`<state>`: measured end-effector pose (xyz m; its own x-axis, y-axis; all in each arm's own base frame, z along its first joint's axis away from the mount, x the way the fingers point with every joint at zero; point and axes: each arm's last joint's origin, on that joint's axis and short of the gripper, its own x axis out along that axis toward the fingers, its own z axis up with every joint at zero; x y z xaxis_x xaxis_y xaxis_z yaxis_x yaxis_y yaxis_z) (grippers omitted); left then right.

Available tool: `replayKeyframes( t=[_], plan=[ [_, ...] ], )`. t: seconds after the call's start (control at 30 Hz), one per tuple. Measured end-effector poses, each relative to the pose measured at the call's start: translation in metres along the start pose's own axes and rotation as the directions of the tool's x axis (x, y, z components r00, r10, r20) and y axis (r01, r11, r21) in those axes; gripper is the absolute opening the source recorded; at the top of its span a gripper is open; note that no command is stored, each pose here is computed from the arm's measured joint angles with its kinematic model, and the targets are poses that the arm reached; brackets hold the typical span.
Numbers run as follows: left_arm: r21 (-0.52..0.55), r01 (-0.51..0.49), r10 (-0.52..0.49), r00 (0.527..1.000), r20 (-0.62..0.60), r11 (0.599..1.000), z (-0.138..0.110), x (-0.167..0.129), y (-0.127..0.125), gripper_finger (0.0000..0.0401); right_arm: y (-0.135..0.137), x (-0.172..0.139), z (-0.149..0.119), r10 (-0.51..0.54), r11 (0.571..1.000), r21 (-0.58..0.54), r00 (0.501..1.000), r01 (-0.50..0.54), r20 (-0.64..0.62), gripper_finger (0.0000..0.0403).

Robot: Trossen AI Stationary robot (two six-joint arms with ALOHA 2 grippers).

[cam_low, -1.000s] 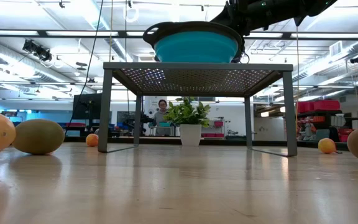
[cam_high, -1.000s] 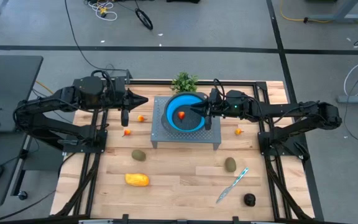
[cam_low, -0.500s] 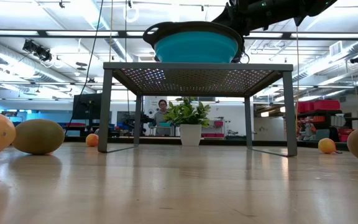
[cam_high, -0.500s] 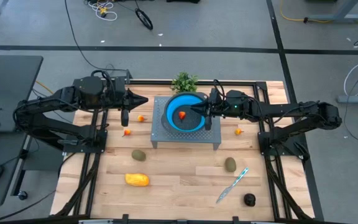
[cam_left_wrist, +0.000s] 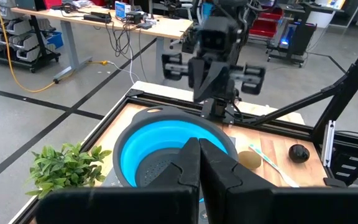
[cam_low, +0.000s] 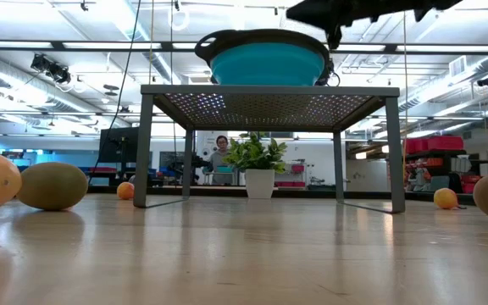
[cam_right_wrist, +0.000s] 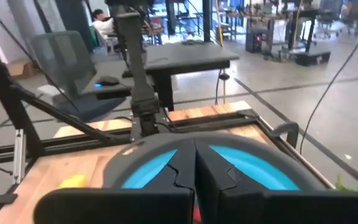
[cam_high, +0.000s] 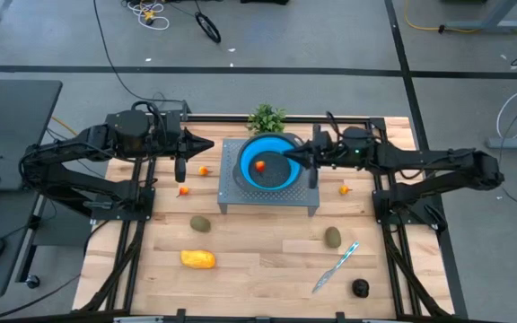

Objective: Pick & Place Fruit
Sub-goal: Put the top left orange pear into the strainer bowl on the shelf

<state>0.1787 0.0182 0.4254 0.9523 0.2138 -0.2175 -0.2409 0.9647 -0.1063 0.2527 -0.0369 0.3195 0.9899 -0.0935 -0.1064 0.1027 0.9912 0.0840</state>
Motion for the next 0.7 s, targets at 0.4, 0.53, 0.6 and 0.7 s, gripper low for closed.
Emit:
replayKeyframes(
  t=[0.4,0.53,0.6,0.7],
  plan=[
    [0.014,0.000,0.000,1.000,0.002,1.000,0.000,-0.001,0.000,0.0004,0.008,-0.034,0.018,0.024,0.999,-0.048,0.998,-0.021,0.053,0.0001],
    [0.014,0.000,0.000,1.000,0.004,1.000,0.000,-0.001,0.000,0.0004,0.009,-0.043,0.022,0.025,0.999,-0.049,0.998,-0.022,0.064,0.0001],
    [0.014,0.000,0.000,1.000,0.004,1.000,0.000,-0.001,0.000,0.0004,0.009,-0.050,0.022,0.024,0.999,-0.048,0.998,-0.022,0.053,0.0001],
    [0.001,0.001,-0.001,1.000,0.004,1.000,0.000,-0.001,0.000,0.0004,0.010,-0.061,0.024,0.025,0.999,-0.047,0.999,-0.024,0.038,0.0001]
  ],
)
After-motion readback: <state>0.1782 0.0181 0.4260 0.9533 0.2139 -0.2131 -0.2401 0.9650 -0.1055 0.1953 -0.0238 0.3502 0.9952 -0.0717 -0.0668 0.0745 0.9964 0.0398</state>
